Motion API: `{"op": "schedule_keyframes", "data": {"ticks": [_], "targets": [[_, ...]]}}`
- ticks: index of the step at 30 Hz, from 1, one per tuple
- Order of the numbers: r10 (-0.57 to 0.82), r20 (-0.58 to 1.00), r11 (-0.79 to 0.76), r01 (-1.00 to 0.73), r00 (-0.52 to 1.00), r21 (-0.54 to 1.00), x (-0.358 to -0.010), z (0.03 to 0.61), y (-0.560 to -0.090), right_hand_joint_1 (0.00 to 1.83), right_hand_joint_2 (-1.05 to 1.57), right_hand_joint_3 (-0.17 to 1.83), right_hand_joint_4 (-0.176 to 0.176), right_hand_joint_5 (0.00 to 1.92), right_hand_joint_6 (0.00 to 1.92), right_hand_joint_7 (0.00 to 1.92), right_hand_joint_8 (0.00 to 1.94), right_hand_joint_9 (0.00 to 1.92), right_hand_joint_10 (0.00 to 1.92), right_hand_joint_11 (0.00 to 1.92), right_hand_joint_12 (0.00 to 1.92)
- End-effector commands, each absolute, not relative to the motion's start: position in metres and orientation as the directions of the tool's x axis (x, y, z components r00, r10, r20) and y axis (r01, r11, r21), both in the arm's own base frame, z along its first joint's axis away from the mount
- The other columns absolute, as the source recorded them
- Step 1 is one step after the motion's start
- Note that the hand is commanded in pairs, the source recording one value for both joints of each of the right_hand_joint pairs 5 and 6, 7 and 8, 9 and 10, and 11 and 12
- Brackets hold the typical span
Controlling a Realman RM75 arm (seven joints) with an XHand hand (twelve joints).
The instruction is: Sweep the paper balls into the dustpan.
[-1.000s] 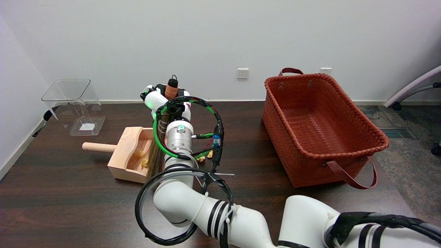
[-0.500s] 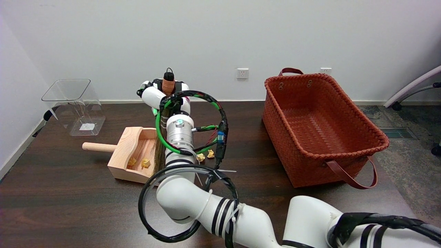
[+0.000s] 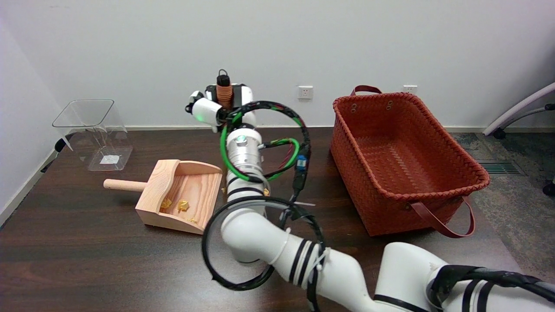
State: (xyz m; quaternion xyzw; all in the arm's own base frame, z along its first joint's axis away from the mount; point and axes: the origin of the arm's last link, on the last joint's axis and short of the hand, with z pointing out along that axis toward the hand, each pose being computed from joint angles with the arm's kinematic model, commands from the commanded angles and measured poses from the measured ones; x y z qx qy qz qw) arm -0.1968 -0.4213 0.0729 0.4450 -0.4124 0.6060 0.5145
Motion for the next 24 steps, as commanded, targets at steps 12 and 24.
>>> {"op": "schedule_keyframes", "data": {"ticks": [12, 24], "targets": [[0.436, 0.847, -0.188, -0.889, 0.305, 0.417, -0.184, 0.185, -0.420, 1.34, 0.51, 1.22, 0.000, 1.92, 1.92, 1.92, 1.92, 1.92, 1.92, 1.92, 1.92], [0.325, 0.896, -0.055, -0.940, 0.303, 0.338, -0.230, 0.178, -0.422, 1.33, 0.51, 1.23, 0.000, 1.92, 1.92, 1.92, 1.92, 1.92, 1.92, 1.92, 1.92]]}}
